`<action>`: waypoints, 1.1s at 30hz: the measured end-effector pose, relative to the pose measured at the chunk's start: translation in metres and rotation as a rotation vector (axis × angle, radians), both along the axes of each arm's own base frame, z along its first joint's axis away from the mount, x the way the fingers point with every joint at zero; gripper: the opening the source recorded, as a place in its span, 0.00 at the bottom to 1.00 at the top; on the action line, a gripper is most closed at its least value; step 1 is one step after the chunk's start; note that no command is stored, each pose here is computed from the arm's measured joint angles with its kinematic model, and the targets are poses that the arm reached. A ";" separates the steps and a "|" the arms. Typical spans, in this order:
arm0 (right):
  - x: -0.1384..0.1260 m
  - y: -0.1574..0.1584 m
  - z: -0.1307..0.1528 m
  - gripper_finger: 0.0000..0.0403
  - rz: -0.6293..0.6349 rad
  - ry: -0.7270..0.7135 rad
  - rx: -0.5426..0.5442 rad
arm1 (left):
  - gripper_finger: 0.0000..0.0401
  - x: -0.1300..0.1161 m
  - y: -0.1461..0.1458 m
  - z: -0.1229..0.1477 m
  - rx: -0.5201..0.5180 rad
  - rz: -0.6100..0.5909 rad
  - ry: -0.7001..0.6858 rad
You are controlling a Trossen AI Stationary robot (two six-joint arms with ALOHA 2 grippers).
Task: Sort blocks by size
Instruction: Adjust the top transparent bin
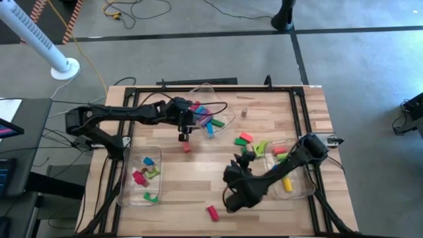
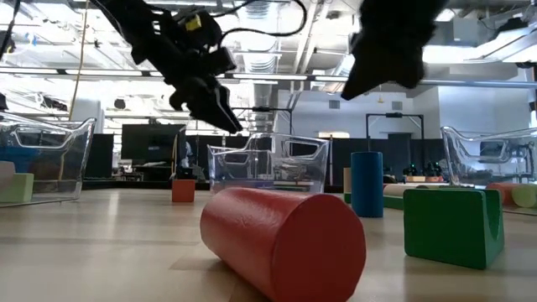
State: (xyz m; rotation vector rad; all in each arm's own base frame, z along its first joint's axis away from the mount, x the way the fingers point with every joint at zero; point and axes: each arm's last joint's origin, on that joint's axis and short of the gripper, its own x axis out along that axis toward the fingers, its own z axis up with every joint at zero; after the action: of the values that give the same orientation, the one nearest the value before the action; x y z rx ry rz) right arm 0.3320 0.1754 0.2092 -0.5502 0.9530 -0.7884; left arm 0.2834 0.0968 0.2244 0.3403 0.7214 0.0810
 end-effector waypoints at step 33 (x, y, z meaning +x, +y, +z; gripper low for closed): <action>0.108 -0.121 0.003 0.42 0.326 0.029 0.331 | 0.44 -0.043 -0.042 0.038 -0.254 0.035 0.027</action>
State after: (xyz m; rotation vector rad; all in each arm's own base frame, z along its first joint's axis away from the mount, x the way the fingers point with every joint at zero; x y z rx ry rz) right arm 0.4399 0.0544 0.2125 -0.4130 0.9661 -0.3225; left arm 0.2403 0.0552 0.2621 0.0865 0.7548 0.0175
